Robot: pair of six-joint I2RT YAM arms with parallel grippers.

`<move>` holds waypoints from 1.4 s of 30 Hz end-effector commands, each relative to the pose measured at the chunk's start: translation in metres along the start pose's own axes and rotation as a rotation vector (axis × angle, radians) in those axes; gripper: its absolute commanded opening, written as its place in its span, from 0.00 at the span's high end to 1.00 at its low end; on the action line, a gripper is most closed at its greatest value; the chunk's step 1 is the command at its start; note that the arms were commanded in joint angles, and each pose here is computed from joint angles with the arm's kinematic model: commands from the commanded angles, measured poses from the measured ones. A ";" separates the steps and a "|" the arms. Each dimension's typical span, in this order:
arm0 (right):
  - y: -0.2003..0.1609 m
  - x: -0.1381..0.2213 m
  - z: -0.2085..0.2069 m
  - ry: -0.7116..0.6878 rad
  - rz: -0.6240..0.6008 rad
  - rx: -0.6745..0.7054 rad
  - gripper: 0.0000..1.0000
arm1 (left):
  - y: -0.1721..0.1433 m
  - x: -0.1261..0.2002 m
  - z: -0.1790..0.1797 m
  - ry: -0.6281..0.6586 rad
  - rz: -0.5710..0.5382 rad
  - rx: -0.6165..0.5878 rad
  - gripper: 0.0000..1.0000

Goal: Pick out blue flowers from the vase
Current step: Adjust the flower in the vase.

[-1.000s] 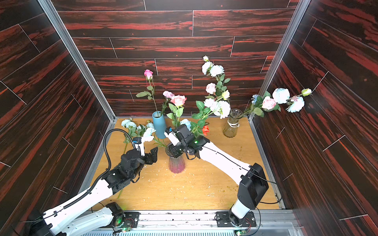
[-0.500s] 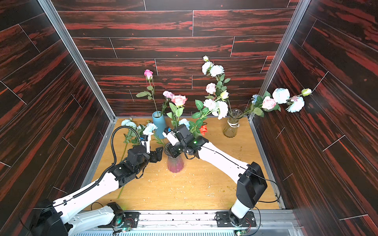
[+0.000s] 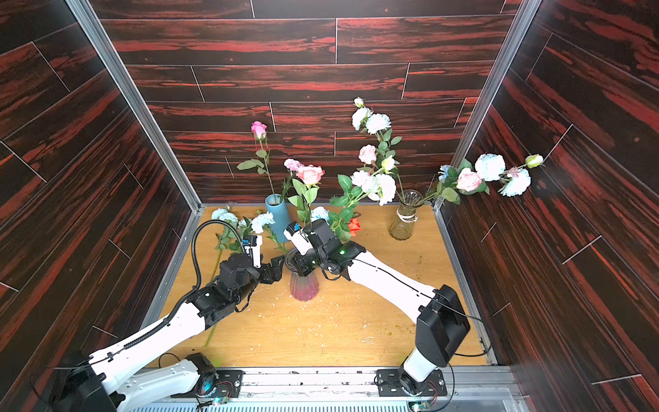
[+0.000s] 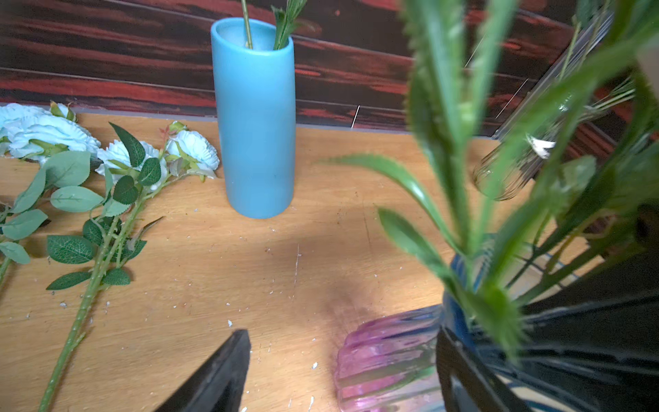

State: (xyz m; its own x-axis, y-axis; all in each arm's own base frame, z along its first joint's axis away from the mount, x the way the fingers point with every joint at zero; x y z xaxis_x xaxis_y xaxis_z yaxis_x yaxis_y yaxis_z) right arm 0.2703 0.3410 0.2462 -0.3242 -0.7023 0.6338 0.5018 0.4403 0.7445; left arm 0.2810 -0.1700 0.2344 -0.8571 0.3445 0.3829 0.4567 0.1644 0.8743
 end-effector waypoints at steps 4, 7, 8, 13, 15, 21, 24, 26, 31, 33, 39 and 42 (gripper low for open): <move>0.020 0.029 0.006 -0.006 -0.104 -0.002 1.00 | 0.004 0.011 0.002 -0.018 -0.049 0.014 0.17; 0.022 0.033 0.006 -0.009 -0.118 -0.004 1.00 | 0.005 0.015 0.003 -0.023 -0.061 0.016 0.17; 0.022 0.033 0.006 -0.009 -0.121 -0.007 1.00 | 0.005 0.015 0.004 -0.020 -0.063 0.015 0.17; 0.016 0.025 0.006 0.006 -0.064 -0.013 1.00 | 0.005 0.013 0.004 -0.011 -0.057 0.014 0.17; 0.012 0.018 0.003 0.002 -0.037 -0.018 1.00 | 0.005 0.011 0.006 0.008 -0.045 0.013 0.17; 0.004 0.005 -0.002 -0.010 -0.020 -0.023 0.83 | 0.005 0.005 0.010 0.050 -0.021 0.022 0.17; 0.004 0.003 -0.002 -0.009 -0.029 -0.019 0.79 | 0.005 0.004 0.012 0.059 -0.018 0.029 0.17; 0.003 0.001 -0.002 -0.007 -0.029 -0.015 0.75 | 0.005 0.004 0.013 0.060 -0.017 0.034 0.17; 0.003 -0.001 -0.002 0.001 -0.030 -0.016 0.72 | 0.006 0.000 0.013 0.061 -0.004 0.036 0.17; 0.002 -0.003 -0.002 0.004 -0.028 -0.019 0.72 | 0.006 -0.002 0.012 0.060 0.001 0.035 0.17; -0.001 -0.011 -0.003 0.011 -0.015 -0.029 0.78 | 0.006 -0.007 0.009 0.056 0.018 0.028 0.17; -0.002 -0.013 -0.003 0.017 -0.015 -0.032 0.78 | 0.006 -0.008 0.007 0.045 0.022 0.025 0.17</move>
State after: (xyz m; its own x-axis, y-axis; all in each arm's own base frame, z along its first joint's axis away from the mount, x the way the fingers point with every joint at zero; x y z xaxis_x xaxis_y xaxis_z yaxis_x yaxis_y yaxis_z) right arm 0.2751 0.3466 0.2471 -0.3368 -0.7229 0.6033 0.5051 0.4020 0.7637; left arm 0.2887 -0.1630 0.2245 -0.8536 0.3002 0.4257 0.4879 0.1745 0.8553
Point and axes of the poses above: each gripper's point midway between its finger pads, its own x axis back along the fingers, its own z axis along the line the jaws close on, y = z × x, the point moved 4 cm from there along x, back along the fingers, and after that the axes turned 2 degrees about x, right-handed, at the moved point
